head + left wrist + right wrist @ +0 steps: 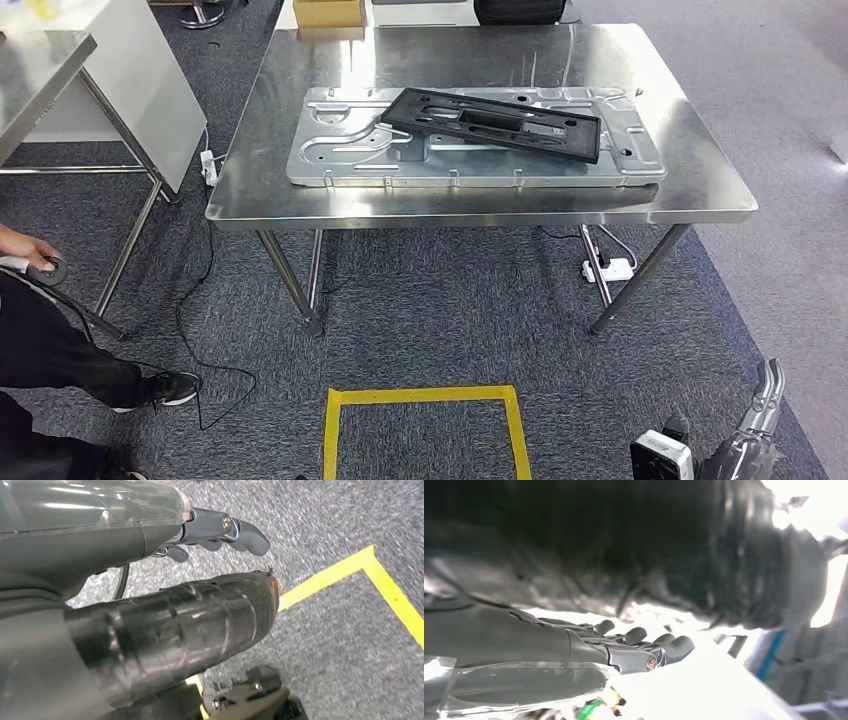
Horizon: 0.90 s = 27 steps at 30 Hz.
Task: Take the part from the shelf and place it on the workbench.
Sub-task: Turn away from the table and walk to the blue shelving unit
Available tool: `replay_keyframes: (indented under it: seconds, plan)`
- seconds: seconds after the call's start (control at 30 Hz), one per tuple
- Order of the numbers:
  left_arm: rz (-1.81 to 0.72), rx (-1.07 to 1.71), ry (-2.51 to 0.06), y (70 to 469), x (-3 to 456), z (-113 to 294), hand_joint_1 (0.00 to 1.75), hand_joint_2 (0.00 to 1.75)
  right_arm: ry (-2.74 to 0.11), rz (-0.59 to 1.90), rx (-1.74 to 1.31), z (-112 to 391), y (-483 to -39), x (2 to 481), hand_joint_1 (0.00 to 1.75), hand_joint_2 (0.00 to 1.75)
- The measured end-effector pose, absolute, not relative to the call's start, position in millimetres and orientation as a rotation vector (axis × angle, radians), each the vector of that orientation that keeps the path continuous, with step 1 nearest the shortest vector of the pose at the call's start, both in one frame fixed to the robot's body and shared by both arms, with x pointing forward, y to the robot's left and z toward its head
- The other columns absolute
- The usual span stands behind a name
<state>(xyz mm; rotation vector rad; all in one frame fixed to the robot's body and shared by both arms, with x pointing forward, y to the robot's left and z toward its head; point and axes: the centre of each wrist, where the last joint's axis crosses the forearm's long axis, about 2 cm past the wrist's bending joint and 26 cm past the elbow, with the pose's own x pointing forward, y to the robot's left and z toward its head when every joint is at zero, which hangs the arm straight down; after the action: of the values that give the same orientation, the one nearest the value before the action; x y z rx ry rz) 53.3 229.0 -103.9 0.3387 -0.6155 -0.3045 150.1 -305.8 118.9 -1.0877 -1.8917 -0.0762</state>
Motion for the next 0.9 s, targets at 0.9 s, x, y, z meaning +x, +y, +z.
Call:
replay_keyframes:
  seconds: [0.9]
  plan:
    - [-0.299, 0.326, -0.602, 227.8, 53.1, -103.9, 0.0, 0.0, -0.866, -0.086, -0.982, -85.6, -366.2, 65.2, 0.0, 0.0]
